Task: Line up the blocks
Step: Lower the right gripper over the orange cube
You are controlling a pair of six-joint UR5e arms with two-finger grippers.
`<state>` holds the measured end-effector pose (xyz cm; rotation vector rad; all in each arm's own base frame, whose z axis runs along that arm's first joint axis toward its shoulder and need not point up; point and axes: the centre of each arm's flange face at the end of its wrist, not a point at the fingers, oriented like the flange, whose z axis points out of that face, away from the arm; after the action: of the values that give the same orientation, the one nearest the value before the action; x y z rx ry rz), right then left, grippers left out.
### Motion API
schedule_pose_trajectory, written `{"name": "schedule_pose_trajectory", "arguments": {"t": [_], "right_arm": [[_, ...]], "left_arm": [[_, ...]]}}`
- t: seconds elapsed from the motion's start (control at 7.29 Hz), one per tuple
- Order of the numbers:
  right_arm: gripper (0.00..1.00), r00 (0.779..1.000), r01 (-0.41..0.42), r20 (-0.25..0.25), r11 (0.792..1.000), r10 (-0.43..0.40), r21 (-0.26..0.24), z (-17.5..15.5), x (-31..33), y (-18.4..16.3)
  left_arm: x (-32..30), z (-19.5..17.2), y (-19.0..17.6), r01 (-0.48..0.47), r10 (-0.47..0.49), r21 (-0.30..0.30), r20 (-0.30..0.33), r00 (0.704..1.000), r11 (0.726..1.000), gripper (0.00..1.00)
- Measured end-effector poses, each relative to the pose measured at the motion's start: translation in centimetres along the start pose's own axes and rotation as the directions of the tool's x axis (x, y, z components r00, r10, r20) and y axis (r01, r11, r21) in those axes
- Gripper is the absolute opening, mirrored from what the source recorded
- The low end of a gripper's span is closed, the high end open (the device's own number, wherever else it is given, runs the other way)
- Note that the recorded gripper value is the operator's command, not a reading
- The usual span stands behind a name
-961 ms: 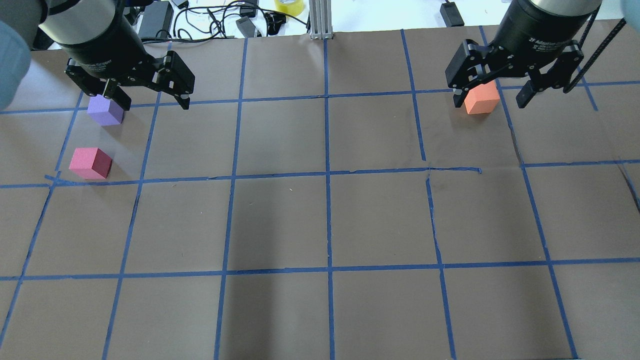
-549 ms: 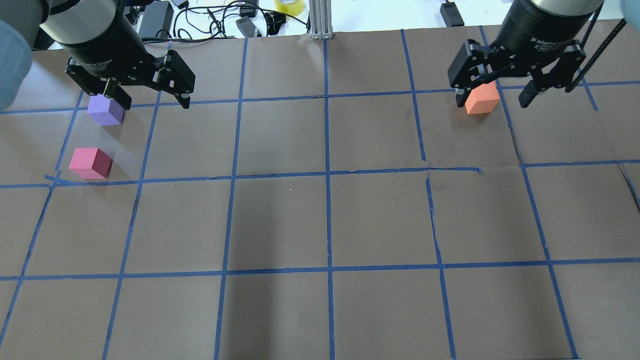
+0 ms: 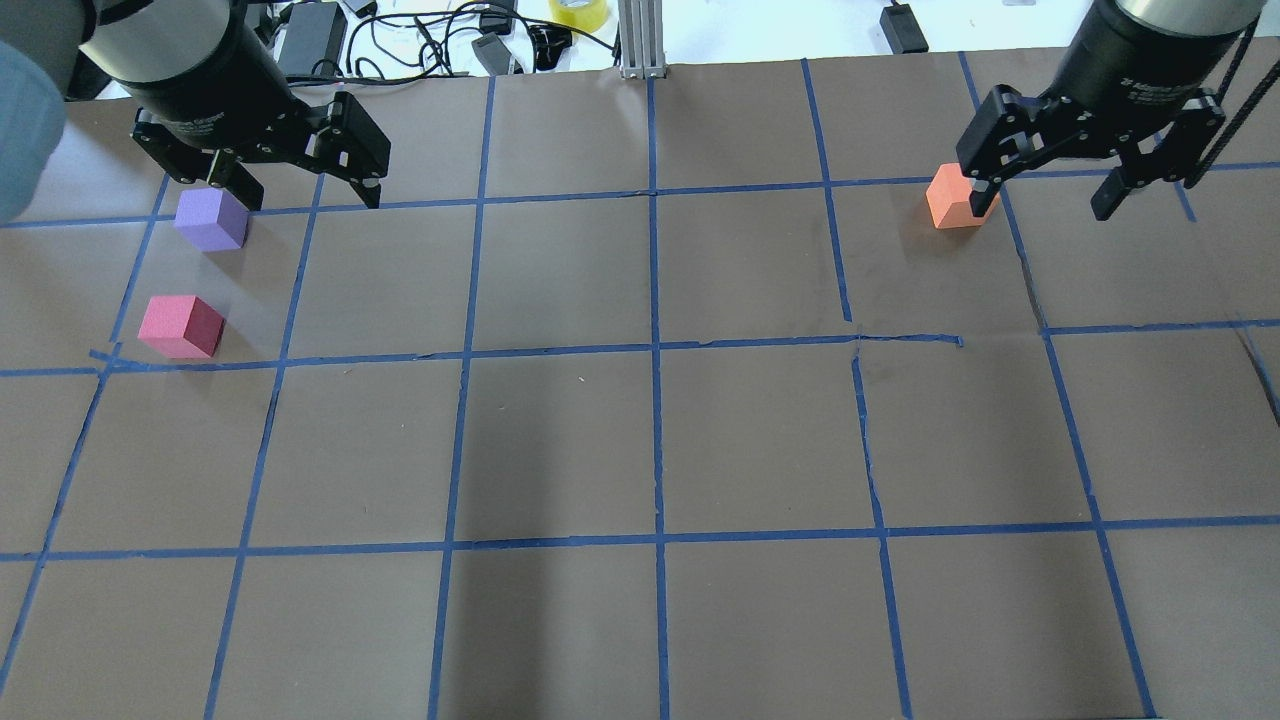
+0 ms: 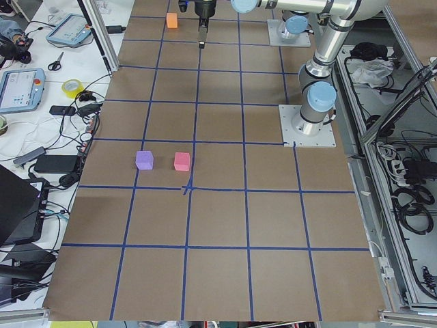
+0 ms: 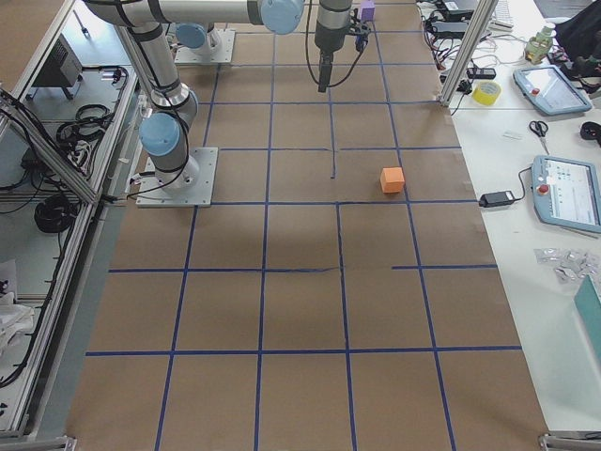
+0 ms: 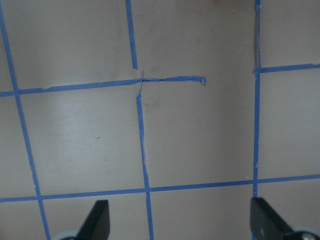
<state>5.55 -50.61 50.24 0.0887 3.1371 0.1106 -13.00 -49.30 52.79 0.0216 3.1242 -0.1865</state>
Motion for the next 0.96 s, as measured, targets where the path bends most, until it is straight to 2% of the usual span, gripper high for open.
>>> {"name": "schedule_pose_trajectory", "arguments": {"t": [0.14,0.27,0.55,0.96], "right_arm": [[1.00,0.999,0.038,-0.019,0.999,-0.038,0.020,0.6,1.4,-1.3],[1.00,0.996,0.083,-0.037,0.995,-0.080,0.061,1.6,2.3,-3.5],[1.00,0.982,0.184,-0.068,0.977,-0.177,0.111,5.0,3.3,-8.2],[1.00,0.978,0.205,-0.069,0.969,-0.197,0.137,12.1,4.9,-14.3]], "left_arm": [[0.0,0.0,0.0,0.000,0.000,0.001,0.000,1.000,1.000,1.00],[0.0,0.0,0.0,0.000,0.000,0.002,-0.001,1.000,1.000,1.00],[0.0,0.0,-0.3,0.001,-0.001,0.015,-0.002,1.000,1.000,1.00],[0.0,0.9,-0.3,0.001,-0.001,0.015,-0.003,1.000,1.000,1.00]]}}
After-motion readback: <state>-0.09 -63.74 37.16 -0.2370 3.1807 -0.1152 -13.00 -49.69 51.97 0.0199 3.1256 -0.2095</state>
